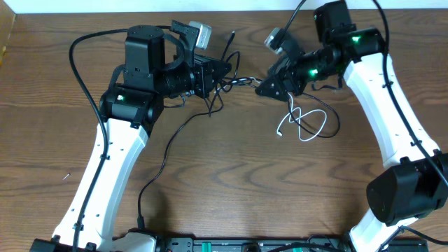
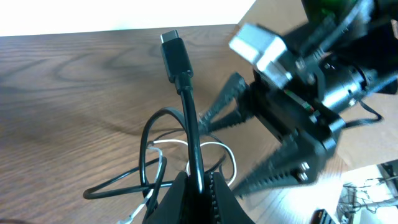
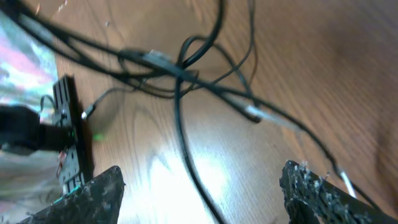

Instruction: Untangle cables

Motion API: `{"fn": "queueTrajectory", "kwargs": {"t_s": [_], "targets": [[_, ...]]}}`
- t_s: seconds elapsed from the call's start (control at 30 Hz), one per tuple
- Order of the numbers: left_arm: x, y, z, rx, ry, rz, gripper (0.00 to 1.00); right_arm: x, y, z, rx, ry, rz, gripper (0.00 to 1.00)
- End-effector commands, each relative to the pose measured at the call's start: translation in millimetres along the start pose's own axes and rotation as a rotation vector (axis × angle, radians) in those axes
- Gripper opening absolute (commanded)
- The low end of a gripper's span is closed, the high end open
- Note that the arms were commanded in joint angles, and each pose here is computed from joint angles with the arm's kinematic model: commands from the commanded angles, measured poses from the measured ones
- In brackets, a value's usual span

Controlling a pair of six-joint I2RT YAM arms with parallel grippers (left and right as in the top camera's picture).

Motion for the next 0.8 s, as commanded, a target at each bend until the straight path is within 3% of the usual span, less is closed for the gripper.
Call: {"fn": "queueTrajectory", "kwargs": {"t_s": [0.0, 0.6, 0.77], "targets": [[0.2, -3.5, -0.2, 0.003, -0.007, -0.008, 0.08, 6.3, 2.6, 1.3, -0.065, 0.021, 0.051, 0.78], [0.2, -2.0, 0.2, -0.005, -0.009, 0.001, 0.08, 26.7, 4.7, 12.5, -0.124, 0.058, 0.153, 0.8], [0.2, -1.6, 0.3, -0.007, -0.01, 0.003, 0.08, 34.1, 12.1, 7.7, -0.121, 0.071, 0.171, 0.7]]}}
Point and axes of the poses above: each gripper's point midway between its finger pads, its own x axis out along the fingers, its own z axis along the line the jaws close on, y = z × x, the point moved 9 cm from there along -x, back along the fingers, and after that the axes turned 5 degrees about -x, right-handed, at the moved point
